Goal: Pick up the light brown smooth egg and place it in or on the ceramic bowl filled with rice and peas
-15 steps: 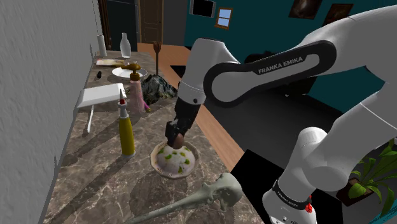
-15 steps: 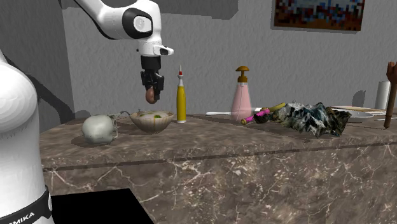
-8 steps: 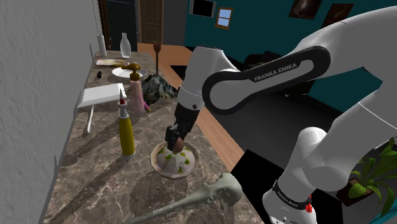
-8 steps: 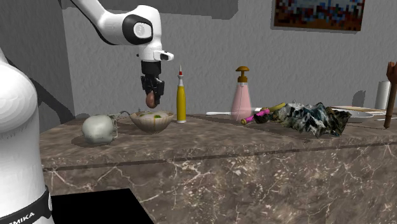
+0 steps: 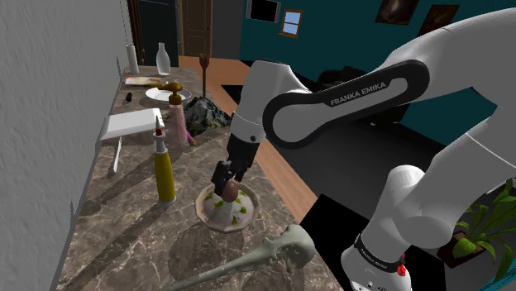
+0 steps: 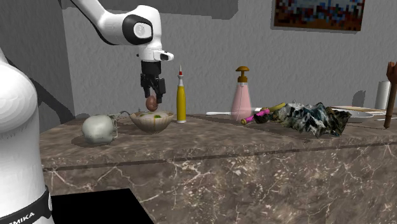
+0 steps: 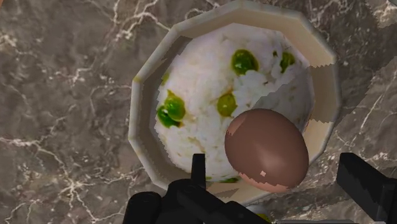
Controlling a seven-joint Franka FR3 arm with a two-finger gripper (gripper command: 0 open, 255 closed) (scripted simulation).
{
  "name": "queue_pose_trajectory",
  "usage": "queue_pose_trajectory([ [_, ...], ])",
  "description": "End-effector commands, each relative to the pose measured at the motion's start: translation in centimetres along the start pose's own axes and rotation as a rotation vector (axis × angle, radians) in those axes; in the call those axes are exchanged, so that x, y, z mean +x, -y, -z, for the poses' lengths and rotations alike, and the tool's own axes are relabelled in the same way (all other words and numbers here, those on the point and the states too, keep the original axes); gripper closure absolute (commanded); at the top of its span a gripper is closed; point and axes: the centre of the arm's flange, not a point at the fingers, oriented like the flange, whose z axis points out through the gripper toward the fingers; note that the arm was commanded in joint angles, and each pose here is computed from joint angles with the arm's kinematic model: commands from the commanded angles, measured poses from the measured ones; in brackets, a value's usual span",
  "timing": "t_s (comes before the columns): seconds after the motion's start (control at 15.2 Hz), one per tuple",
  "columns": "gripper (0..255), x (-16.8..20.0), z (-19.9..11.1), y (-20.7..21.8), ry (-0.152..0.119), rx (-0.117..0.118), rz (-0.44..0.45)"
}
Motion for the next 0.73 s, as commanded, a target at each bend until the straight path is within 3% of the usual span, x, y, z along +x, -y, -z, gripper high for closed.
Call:
queue_pose_trajectory([
  [0.0, 0, 0.0, 0.0, 0.0, 0.000, 0.000, 0.000],
  [0.26, 0, 0.0, 5.0, 0.0, 0.000, 0.000, 0.000],
  [0.66, 0, 0.0, 5.0, 0.0, 0.000, 0.000, 0.000],
])
